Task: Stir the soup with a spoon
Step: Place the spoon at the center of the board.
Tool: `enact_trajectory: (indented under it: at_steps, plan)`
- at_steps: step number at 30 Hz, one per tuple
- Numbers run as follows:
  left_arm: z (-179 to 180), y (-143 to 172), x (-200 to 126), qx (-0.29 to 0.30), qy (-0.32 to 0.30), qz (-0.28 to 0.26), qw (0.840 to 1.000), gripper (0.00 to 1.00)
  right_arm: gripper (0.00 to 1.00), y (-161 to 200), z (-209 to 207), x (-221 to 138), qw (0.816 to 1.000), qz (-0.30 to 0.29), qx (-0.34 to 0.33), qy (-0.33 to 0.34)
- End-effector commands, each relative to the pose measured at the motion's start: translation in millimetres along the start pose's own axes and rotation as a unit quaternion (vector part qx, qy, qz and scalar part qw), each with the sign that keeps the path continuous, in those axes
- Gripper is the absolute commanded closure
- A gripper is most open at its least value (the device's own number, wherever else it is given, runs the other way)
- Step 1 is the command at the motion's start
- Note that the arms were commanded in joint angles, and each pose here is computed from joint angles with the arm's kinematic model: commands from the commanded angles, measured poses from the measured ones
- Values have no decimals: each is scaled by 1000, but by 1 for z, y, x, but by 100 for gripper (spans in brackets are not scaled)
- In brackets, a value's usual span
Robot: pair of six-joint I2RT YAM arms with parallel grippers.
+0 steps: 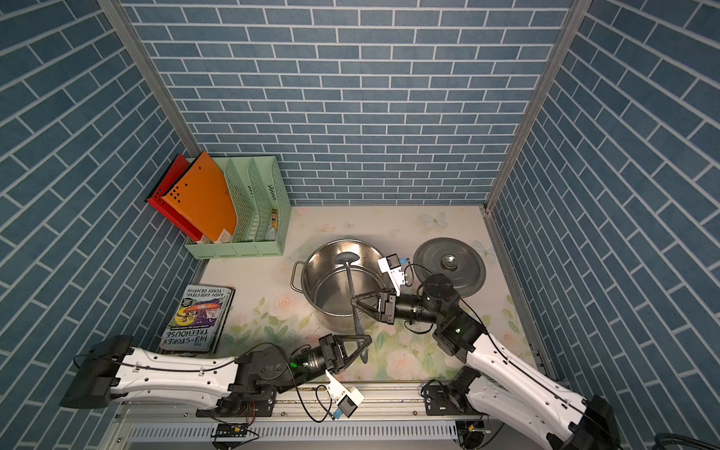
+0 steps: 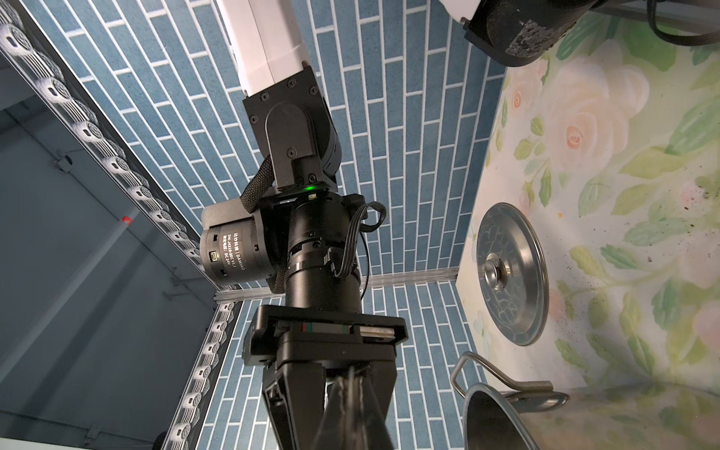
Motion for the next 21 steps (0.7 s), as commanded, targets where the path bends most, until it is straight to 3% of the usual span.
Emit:
enact_trajectory:
  at_steps: [1,6,13,19,21]
  plan:
    - [6,0,-3,-5,-22,0,1000,100,70,1,4,-1,1000,-4,-17,-10]
    - [6,0,-3,-5,-23,-2,1000,100,66,3,2,2,1000,3,-14,-10]
    - [8,-1,-2,-4,-25,-6,1000,100,78,5,2,5,1000,6,-15,-13]
    - [11,0,-3,-8,-30,-4,1000,100,99,6,0,5,1000,3,-16,-9]
    - [11,0,-3,-11,-31,-4,999,100,100,7,0,3,1000,-3,-18,-5]
Point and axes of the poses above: each gripper's point midway between its finger pads, its own x axis out along the fingers, its own z axis along the line the jaws close on, y = z × x, the point moved 9 cm from there along -x, back along the fingers, and after that the axes turned 3 degrees about x, right-handed, at the moved point
